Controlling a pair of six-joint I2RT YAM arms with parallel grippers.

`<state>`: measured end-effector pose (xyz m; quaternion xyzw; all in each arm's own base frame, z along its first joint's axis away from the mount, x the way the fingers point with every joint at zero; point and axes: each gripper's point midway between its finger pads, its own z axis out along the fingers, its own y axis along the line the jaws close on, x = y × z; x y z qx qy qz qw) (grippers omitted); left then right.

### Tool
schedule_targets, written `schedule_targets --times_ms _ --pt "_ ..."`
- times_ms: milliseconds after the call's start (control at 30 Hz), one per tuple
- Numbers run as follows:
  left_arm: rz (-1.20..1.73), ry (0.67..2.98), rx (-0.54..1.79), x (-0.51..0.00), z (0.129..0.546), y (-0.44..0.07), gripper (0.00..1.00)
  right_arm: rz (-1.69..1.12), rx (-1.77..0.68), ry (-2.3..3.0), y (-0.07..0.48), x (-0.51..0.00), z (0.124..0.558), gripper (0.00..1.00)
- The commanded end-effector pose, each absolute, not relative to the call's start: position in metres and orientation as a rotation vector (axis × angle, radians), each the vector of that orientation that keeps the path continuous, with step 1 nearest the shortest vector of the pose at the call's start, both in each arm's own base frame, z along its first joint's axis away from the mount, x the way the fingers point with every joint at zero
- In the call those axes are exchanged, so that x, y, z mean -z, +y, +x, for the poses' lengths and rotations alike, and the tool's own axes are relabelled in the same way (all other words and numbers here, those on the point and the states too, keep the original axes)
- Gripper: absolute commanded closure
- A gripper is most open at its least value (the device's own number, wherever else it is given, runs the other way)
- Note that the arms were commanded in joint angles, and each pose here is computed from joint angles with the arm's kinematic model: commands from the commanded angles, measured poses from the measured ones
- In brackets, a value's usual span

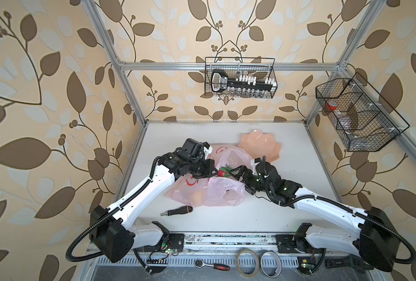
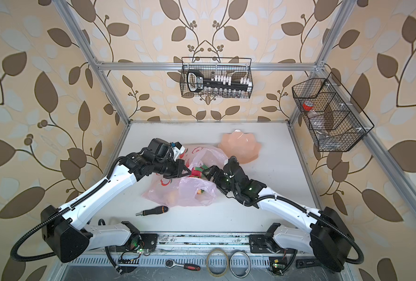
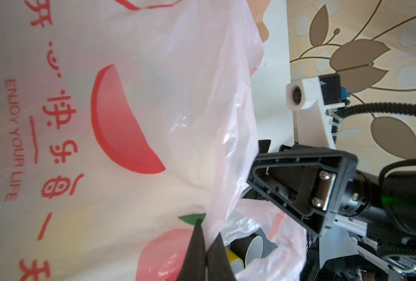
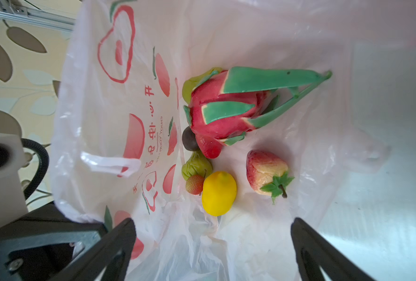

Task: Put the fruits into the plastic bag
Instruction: 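Lower the dragon fruit into the bag and open the right gripper, then withdraw the right gripper from the bag toward the plate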

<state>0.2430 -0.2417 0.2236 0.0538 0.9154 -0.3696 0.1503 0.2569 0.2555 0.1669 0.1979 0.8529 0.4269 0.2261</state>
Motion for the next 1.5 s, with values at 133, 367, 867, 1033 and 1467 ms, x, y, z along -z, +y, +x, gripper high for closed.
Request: schedule_targets --times_ms 133,367,867,1033,1467 --pt "0.266 2.531 1.116 -0.256 0.242 -0.250 1.00 0.342 -0.918 2.388 0.198 -0.177 0.245 0.00" --pt "0.271 2.539 1.119 -0.254 0.241 -0.250 1.00 0.018 -0.673 2.412 0.149 -0.194 0.261 0.00" --pt "0.277 2.531 1.124 -0.258 0.239 -0.250 1.00 -0.563 -0.354 2.363 0.178 -0.165 0.325 0.04" --pt "0.272 2.541 1.118 -0.256 0.238 -0.249 1.00 -0.584 -0.268 2.349 0.180 -0.158 0.348 0.05" --pt "0.277 2.537 1.105 -0.261 0.238 -0.247 1.00 -0.646 -0.224 2.393 0.189 -0.139 0.374 0.52"
